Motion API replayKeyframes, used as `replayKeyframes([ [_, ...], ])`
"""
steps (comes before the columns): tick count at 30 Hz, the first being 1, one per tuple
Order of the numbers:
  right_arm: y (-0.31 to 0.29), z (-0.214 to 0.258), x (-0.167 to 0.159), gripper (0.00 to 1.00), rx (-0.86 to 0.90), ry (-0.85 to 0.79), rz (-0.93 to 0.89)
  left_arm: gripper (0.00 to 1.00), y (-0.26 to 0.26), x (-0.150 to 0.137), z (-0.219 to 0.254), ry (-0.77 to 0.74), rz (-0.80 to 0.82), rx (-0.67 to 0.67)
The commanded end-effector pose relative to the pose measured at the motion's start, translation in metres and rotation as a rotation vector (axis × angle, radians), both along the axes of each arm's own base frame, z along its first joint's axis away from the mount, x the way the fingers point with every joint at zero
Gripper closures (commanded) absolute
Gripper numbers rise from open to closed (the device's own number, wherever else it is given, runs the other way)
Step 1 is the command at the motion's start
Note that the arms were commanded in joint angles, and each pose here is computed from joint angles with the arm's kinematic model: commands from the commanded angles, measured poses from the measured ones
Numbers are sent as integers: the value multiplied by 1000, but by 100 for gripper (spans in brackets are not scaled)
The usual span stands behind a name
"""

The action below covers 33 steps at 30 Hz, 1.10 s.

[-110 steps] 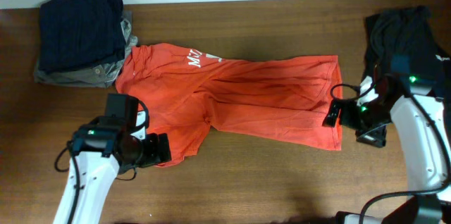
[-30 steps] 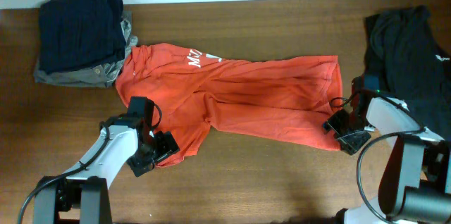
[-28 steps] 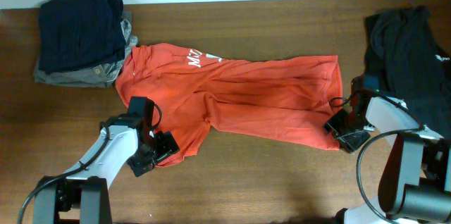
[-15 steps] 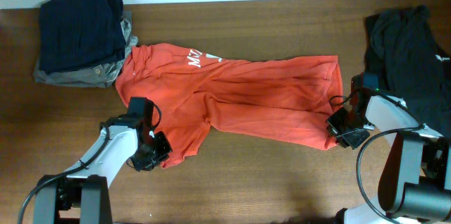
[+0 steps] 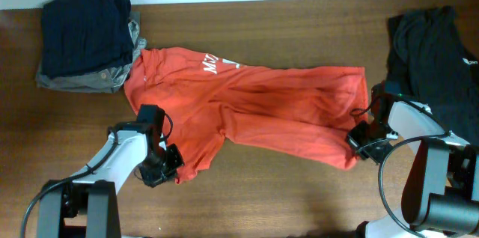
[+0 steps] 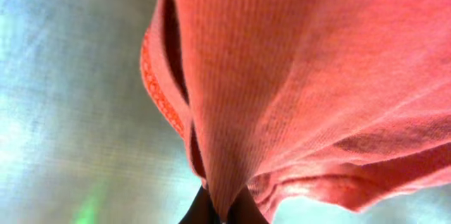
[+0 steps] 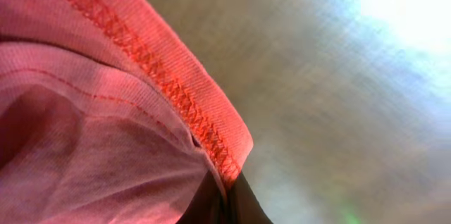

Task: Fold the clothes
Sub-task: 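Lift the near edge and fold it toward the far edge with both grippers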

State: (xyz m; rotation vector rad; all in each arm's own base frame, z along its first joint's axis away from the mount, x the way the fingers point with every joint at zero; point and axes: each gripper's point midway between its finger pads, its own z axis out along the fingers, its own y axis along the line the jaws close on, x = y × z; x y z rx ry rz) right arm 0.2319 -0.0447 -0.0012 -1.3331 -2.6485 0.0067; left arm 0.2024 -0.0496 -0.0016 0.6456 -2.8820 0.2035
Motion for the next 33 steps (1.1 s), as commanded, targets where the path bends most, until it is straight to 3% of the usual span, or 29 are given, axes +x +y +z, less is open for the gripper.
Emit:
replayKeyframes([
  [1,-20,18,-1,96,-123,0,9,99,3,12,17,-39,-23,23],
  [11,-29,67,17,95,-183,-140,12,99,10,17,66,-167,-12,58],
  [20,-33,74,41,96,-196,-232,33,99,5,86,122,-448,-1,41],
  [33,-41,75,77,96,-226,-363,20,99,-2,169,144,-759,27,11],
])
